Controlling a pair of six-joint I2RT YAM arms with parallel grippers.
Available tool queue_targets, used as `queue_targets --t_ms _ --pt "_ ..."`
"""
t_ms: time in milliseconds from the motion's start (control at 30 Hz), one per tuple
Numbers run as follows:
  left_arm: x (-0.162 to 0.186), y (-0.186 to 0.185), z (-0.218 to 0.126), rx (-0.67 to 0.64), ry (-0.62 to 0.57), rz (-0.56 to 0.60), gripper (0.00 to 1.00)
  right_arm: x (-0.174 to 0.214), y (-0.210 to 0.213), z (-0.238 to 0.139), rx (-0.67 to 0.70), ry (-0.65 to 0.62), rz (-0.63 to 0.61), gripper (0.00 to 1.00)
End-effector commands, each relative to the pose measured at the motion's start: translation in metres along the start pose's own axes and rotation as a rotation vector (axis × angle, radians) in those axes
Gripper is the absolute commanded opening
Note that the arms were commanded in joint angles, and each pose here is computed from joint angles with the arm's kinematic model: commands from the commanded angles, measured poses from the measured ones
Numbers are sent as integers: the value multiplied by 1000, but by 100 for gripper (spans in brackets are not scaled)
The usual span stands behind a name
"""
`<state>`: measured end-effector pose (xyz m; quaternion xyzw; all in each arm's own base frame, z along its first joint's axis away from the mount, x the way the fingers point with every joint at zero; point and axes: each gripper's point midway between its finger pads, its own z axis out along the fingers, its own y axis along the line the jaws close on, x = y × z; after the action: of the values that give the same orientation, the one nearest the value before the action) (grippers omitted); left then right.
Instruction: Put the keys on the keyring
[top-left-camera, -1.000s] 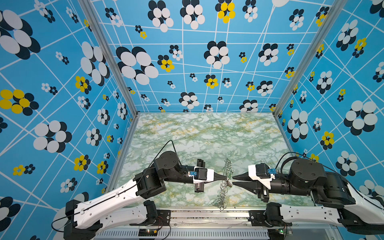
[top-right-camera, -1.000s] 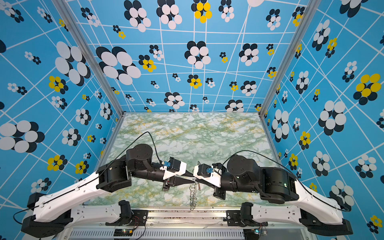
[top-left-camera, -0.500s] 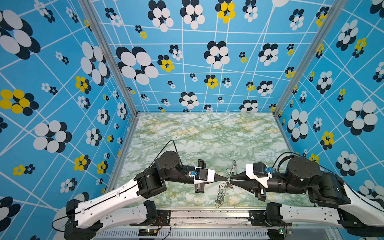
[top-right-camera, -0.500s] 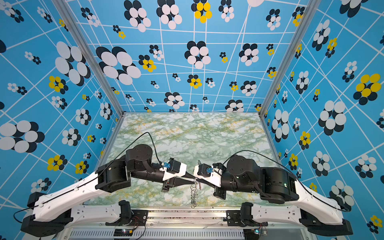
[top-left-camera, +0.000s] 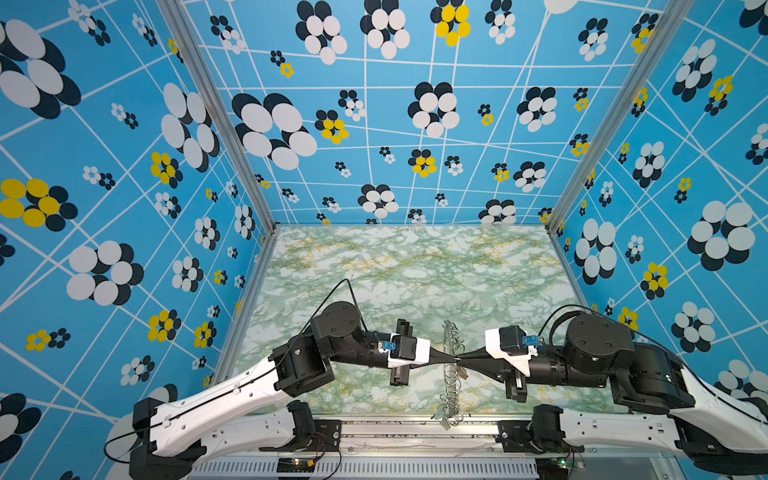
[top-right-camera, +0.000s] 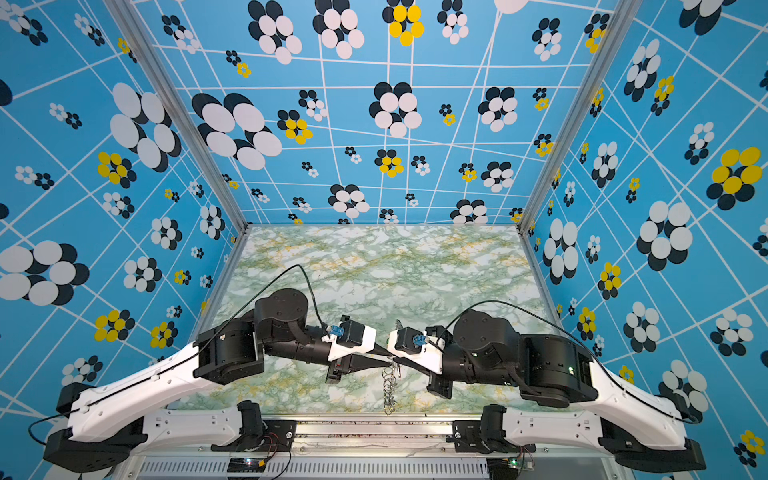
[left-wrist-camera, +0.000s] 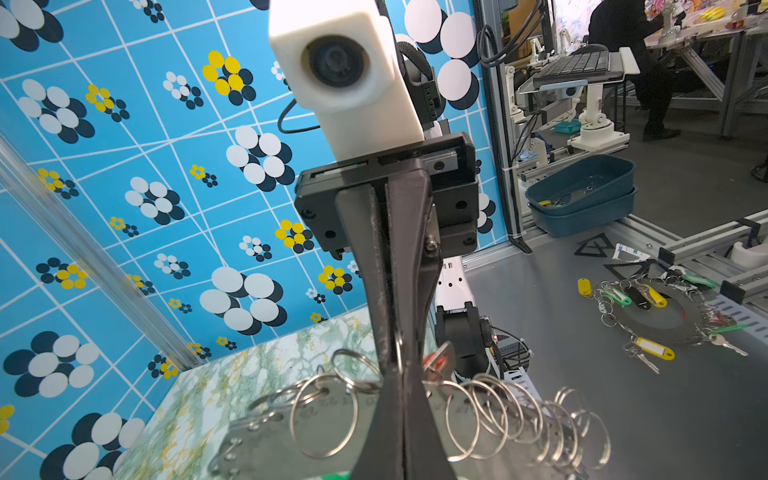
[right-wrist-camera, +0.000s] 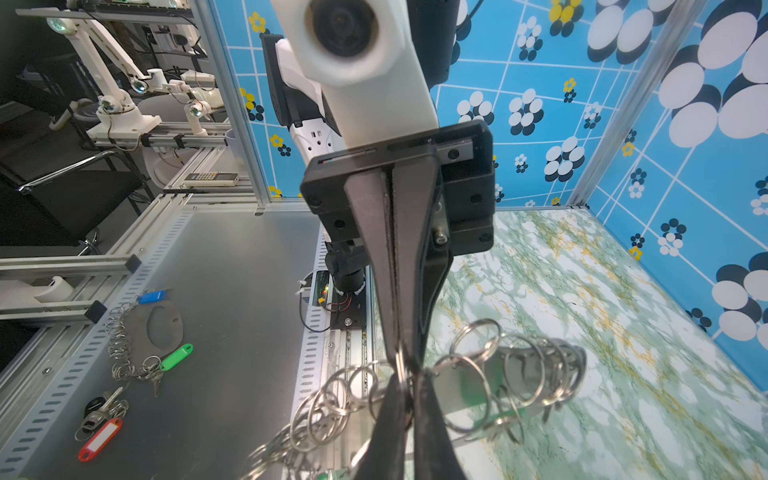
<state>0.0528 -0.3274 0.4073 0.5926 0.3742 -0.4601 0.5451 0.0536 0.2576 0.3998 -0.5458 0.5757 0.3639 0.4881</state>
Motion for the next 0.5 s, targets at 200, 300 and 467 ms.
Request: queue_targets --t_ms 200,300,467 --pt "-32 8 -7 -39 -84 54 0 2 4 3 -26 -1 10 0" --pt "-27 10 -8 -57 -63 40 0 5 3 2 -22 21 7 0" --pt "-15 13 -12 -92 0 1 19 15 -3 -2 13 90 -1 0"
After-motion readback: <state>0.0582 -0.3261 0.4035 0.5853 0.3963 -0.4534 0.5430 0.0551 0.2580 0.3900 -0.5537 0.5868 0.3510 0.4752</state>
